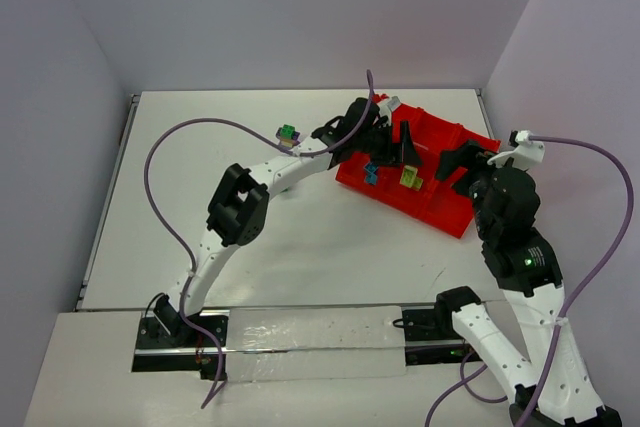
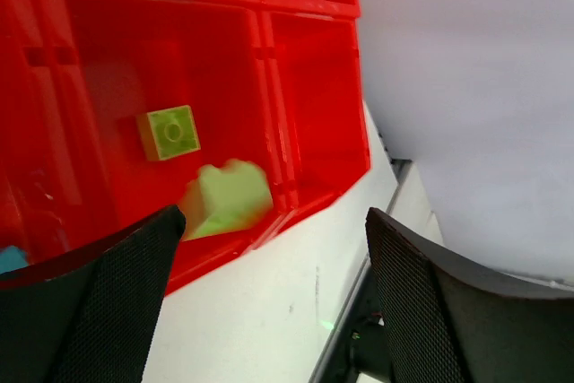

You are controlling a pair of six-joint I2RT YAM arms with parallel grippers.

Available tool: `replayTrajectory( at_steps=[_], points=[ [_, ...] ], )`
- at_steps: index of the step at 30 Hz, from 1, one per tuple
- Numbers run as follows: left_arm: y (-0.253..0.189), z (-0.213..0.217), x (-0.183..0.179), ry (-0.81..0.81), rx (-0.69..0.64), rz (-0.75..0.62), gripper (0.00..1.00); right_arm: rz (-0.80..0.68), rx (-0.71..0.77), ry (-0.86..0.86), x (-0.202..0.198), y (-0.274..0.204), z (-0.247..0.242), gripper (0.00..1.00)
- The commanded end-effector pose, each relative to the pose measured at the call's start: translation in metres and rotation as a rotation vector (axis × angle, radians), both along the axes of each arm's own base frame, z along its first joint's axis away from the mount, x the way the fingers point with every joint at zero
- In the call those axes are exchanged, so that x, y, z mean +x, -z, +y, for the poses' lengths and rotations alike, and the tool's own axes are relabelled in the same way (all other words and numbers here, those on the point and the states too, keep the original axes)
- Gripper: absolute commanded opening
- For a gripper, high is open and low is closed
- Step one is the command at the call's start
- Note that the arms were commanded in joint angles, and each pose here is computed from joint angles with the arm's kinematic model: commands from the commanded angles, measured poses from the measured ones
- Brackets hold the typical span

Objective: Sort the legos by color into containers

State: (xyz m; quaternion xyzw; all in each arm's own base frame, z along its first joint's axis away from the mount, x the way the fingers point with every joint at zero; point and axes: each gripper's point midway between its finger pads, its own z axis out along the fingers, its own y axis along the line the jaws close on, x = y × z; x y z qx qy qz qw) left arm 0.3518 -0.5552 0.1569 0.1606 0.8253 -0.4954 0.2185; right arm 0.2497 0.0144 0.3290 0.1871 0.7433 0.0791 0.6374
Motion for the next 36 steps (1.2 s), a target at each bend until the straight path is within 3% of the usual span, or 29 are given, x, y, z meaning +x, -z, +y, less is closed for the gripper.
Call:
replayTrajectory(
  at_steps=[1,8,10,11,14,18,21,24,30,36],
  points=[
    [-0.035,-0.008,0.010,-0.035,-0.053,-0.061,0.99,-0.013,-0.007,0.026,-0.005,-0.003,-0.007,0.87],
    [-0.086,0.007,0.009,-0.088,-0.028,-0.201,0.99,-0.006,-0.006,0.017,-0.005,0.001,-0.005,0.87],
    [-0.112,0.024,0.004,-0.117,-0.024,-0.259,0.99,-0.003,-0.007,0.010,-0.003,0.003,-0.003,0.87],
    [-0.103,0.035,0.005,-0.147,0.019,-0.269,0.99,-0.001,-0.006,0.005,-0.002,0.004,-0.002,0.87],
    [-0.126,0.090,0.007,-0.276,0.099,-0.361,0.97,0.017,-0.014,-0.031,0.002,0.008,0.004,0.87],
    [-0.091,0.171,0.010,-0.480,0.363,-0.335,0.92,0.044,-0.005,-0.073,0.010,0.018,0.014,0.87],
    [-0.081,0.248,0.017,-0.740,0.539,-0.332,0.90,0.043,0.013,-0.112,0.015,0.022,0.023,0.87],
    [-0.052,0.295,0.016,-0.869,0.700,-0.273,0.95,0.052,0.031,-0.132,0.020,0.026,0.029,0.87],
    [0.004,0.321,0.017,-0.927,0.894,-0.195,0.99,0.068,0.047,-0.179,0.026,0.029,0.040,0.87],
    [0.039,0.326,0.021,-0.945,0.912,-0.121,0.99,0.078,0.038,-0.177,0.023,0.032,0.038,0.87]
  ],
)
